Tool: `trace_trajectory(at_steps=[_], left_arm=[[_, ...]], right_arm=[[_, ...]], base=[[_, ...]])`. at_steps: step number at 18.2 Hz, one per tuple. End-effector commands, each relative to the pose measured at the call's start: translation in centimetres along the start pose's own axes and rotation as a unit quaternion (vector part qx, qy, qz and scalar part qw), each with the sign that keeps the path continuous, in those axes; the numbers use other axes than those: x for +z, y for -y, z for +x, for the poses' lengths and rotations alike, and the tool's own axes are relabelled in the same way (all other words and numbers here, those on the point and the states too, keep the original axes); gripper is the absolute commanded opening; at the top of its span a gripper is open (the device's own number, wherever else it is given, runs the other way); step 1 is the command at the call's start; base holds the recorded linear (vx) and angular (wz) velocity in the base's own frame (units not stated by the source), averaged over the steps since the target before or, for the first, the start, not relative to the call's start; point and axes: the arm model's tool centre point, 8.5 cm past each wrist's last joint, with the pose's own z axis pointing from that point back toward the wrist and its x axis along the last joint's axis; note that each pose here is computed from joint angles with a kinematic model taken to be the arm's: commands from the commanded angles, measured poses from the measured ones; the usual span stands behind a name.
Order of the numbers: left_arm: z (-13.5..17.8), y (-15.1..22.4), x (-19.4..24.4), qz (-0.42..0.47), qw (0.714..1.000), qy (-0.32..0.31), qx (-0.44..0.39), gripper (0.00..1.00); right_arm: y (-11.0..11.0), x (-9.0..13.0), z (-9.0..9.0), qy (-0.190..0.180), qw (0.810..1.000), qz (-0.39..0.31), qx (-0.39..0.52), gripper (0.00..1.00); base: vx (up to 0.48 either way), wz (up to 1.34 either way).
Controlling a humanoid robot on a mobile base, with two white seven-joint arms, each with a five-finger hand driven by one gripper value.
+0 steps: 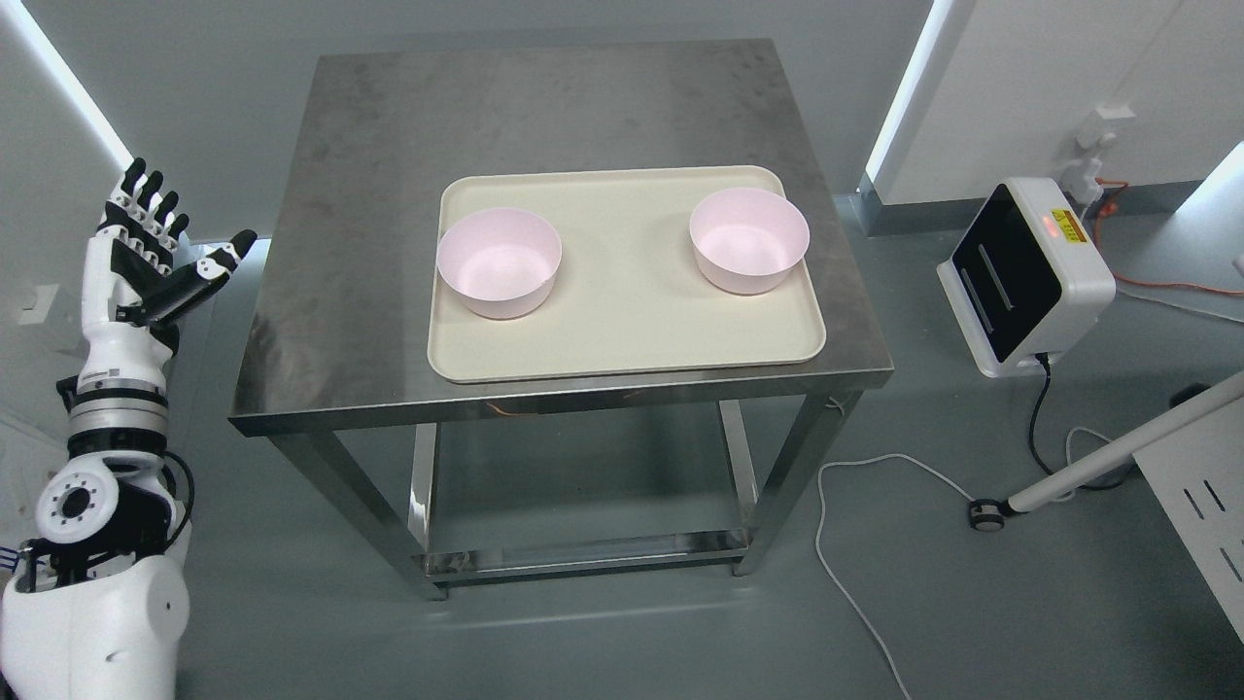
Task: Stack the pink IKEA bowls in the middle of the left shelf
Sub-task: 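Raise the left hand and reach toward the nearer pink bowl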
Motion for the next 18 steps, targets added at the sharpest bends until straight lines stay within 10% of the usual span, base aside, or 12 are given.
trace_trajectory(at_steps=[1,10,18], left_arm=[[0.2,-0.5,0.1,-0.001,1.0,0.007,-0.01,1.0],[3.9,6.5,-4.3,-0.154,0.984,0.07,-0.062,1.0],[3.4,14.8,-7.2,-0.359,0.859,0.042,-0.364,1.0]], right_arm=[[1.1,-0.1,-0.7,0.002,1.0,-0.009,-0.007,1.0],[1.1,-0.1,-0.7,0.002,1.0,-0.009,-0.006,1.0],[1.1,-0.1,-0.7,0.002,1.0,-0.009,-0.007,1.0]], base=[[0.074,0.0],[0.024,0.0],[-0.007,0.01]])
